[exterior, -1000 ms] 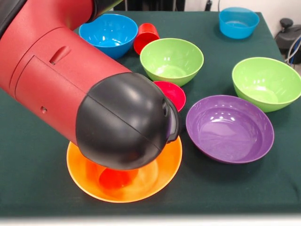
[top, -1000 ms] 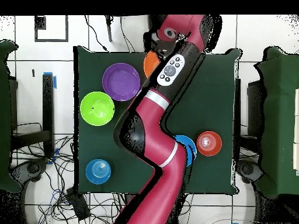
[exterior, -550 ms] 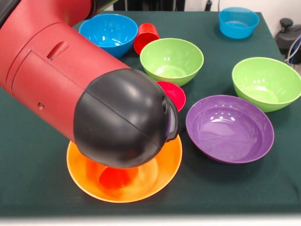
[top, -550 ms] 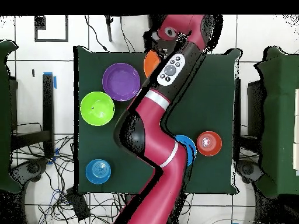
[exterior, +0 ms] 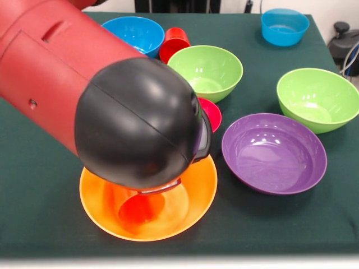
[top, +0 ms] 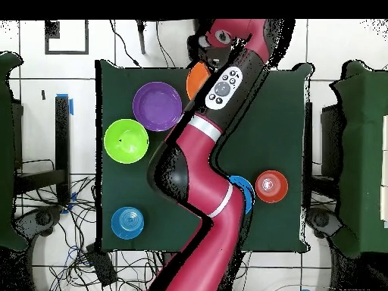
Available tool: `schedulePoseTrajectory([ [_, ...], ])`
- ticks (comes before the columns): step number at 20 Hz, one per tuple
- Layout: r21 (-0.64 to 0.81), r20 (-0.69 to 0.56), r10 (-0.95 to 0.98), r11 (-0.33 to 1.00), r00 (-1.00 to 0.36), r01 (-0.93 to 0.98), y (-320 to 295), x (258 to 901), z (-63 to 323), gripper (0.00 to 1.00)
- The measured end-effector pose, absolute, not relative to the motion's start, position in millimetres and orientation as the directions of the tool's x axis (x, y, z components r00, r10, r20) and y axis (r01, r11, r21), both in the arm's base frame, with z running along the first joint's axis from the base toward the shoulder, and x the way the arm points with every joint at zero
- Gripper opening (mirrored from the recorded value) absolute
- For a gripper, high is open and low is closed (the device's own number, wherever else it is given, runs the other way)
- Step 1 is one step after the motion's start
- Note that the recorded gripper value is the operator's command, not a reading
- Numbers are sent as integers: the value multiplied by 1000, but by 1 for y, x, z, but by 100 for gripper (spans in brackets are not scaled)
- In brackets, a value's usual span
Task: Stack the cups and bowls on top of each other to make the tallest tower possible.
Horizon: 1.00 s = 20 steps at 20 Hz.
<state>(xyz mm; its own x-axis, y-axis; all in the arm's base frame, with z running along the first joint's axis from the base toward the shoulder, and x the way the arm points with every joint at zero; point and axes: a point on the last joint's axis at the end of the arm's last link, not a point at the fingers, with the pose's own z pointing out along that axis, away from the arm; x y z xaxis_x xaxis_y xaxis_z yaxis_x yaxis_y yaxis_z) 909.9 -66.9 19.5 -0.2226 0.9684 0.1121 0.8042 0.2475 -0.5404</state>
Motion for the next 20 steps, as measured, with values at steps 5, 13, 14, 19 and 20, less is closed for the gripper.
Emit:
schedulePoseTrajectory([
  [5,-532,102,969,243,-224,811,-69,914,30,100],
  [13,-520,95,969,243,-228,819,-70,917,37,100],
  [14,-512,88,969,244,-233,823,-71,918,36,100],
  [19,-493,64,967,246,-248,835,-73,922,34,100],
  [20,-475,51,965,250,-257,844,-75,925,34,100],
])
